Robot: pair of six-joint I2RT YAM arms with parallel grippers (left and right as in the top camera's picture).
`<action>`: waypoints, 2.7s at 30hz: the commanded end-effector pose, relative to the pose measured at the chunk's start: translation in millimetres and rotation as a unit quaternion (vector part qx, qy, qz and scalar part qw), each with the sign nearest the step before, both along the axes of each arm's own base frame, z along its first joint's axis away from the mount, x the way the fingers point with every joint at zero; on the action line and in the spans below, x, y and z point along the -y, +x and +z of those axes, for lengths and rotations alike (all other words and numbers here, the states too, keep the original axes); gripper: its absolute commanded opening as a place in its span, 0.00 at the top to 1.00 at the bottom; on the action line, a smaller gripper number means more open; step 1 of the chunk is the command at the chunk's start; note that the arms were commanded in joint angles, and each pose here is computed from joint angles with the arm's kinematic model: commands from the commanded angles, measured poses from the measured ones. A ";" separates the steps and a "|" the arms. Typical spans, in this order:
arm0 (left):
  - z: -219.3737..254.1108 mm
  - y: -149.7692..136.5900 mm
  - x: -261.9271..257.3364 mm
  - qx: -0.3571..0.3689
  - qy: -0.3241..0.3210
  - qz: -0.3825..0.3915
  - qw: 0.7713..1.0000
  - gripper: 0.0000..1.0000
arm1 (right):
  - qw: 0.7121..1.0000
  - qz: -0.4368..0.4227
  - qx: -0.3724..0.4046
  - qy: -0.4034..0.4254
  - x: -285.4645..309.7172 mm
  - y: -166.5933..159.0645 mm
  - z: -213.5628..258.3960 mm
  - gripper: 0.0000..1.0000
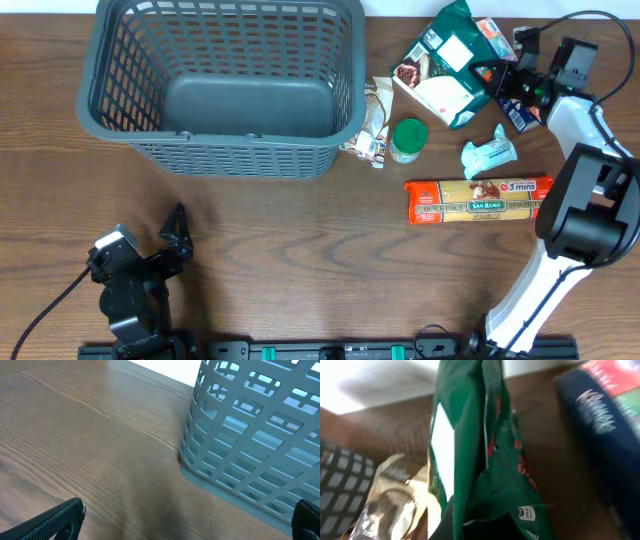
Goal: Pack container
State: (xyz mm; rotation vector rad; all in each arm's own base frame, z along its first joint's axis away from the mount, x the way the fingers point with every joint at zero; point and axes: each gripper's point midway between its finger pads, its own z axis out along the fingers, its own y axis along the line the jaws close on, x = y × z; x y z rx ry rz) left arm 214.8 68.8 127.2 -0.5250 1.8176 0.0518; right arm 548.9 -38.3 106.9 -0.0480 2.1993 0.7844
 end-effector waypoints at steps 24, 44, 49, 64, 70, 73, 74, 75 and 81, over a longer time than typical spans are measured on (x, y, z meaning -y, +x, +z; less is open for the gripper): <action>-9.1 0.3 1.4 -0.007 -0.006 -0.002 1.000 0.01 | 0.935 0.203 -0.024 -0.288 -125.1 -82.5 37.3 0.99; -9.1 0.4 1.4 -0.007 -0.006 -0.003 1.000 0.01 | 0.923 0.179 -0.100 -0.325 -129.2 -97.0 0.2 0.48; -9.3 0.4 1.4 -0.007 -0.006 -0.003 1.000 0.01 | 0.926 0.157 -0.139 -0.315 -126.2 -97.5 -20.5 0.47; -9.3 0.3 1.4 -0.007 -0.006 -0.002 1.000 0.01 | 0.905 0.082 -0.238 -0.343 -103.6 -99.9 -83.6 0.86; -9.1 0.4 1.4 -0.007 -0.006 -0.003 1.000 0.01 | 0.901 0.080 -0.258 -0.340 -103.4 -103.1 -99.4 0.99; -9.1 0.4 1.4 -0.007 -0.006 -0.003 1.000 0.01 | 0.906 0.084 -0.253 -0.329 -107.9 -100.9 -92.4 0.99; -9.1 0.4 1.4 -0.007 -0.006 -0.003 1.000 0.01 | 0.909 0.084 -0.249 -0.325 -108.4 -98.5 -86.0 0.99; -9.1 0.4 1.4 -0.007 -0.006 -0.003 1.000 0.01 | 0.913 0.085 -0.243 -0.318 -110.5 -95.5 -77.6 0.99; -9.1 0.4 1.4 -0.007 -0.006 -0.003 1.000 0.01 | 0.948 0.113 -0.175 -0.239 -133.0 -72.5 -8.1 0.99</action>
